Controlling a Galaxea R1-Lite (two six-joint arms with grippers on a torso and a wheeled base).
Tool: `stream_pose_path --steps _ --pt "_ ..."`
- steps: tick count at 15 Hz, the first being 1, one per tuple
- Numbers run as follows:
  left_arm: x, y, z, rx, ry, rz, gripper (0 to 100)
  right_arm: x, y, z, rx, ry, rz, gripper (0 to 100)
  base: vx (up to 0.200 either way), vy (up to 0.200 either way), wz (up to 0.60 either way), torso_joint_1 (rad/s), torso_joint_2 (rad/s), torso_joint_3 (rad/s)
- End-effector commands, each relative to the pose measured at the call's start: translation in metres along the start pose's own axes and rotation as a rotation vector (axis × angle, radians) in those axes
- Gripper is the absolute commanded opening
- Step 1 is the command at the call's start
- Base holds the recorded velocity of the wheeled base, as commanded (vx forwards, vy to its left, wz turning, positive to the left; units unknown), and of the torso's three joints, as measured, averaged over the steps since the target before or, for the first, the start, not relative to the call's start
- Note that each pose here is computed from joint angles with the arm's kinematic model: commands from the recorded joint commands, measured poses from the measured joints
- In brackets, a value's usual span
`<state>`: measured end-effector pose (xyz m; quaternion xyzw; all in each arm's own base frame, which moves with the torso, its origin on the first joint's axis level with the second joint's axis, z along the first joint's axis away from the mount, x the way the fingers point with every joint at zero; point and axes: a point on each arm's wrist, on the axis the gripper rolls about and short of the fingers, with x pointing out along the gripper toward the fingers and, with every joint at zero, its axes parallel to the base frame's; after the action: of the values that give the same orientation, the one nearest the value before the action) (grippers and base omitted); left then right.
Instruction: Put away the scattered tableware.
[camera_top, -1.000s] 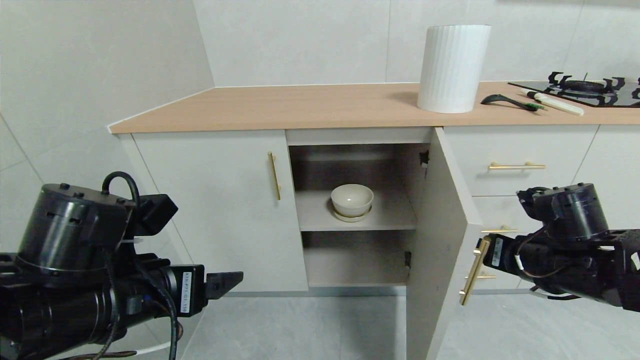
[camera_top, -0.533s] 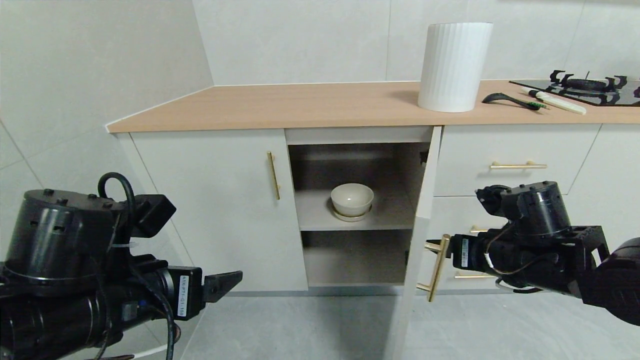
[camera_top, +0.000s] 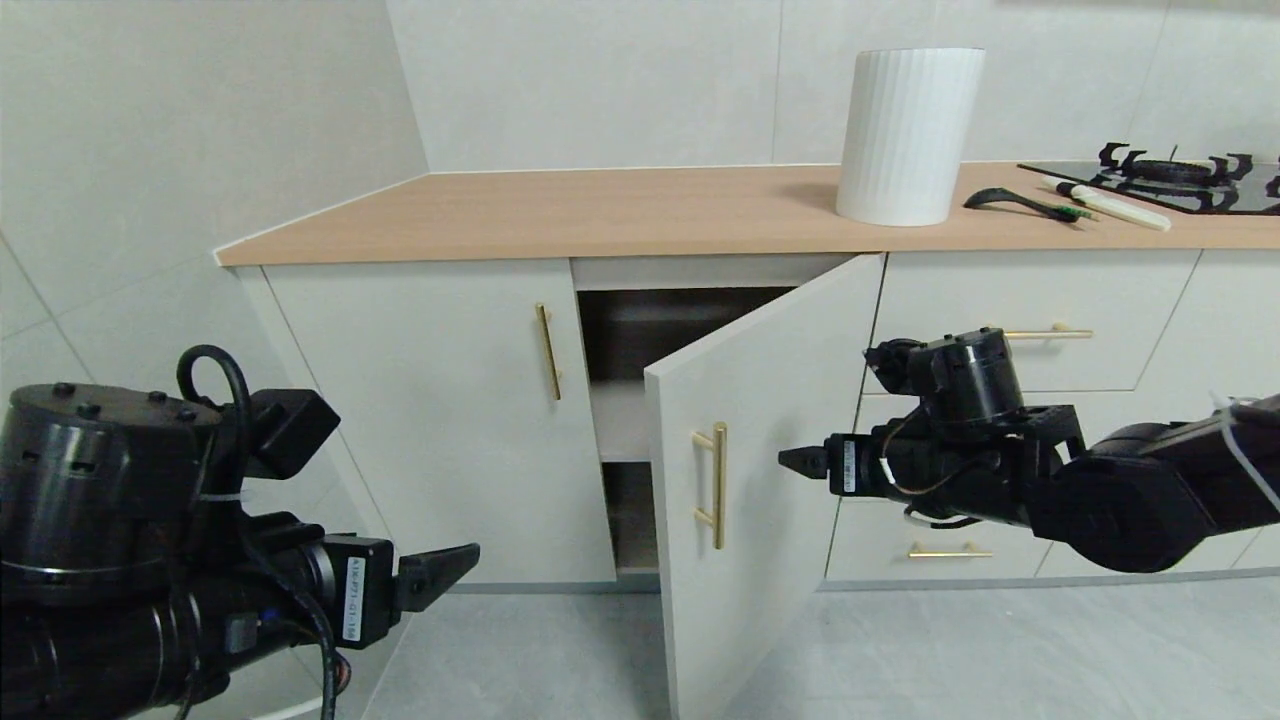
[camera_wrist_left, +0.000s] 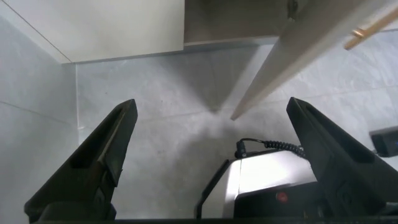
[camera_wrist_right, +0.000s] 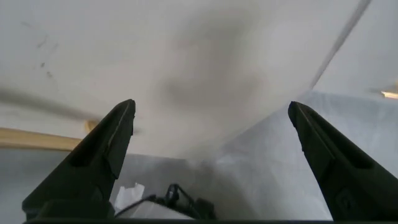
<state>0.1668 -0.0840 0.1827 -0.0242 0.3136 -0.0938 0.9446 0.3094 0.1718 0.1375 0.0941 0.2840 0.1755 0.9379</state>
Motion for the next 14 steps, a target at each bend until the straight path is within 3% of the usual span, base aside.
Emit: stream_pose_path --steps 1,12,14 --pt "0.000 0.000 0.000 -0.001 -0.001 0.001 100 0.024 0.001 -0.005 0.001 0.020 -0.006 100 0.000 0.000 0.00 0.000 0.00 0.000" --pt "0.002 0.000 0.000 -0.001 0.003 0.009 100 0.059 0.027 -0.008 0.122 -0.092 0.027 100 0.000 0.000 0.00 0.000 0.00 0.000" --pt "0.000 0.001 0.001 -0.006 -0.005 0.011 100 0.073 0.031 -0.009 0.155 -0.118 -0.011 100 0.200 0.000 0.00 0.002 0.00 0.000"
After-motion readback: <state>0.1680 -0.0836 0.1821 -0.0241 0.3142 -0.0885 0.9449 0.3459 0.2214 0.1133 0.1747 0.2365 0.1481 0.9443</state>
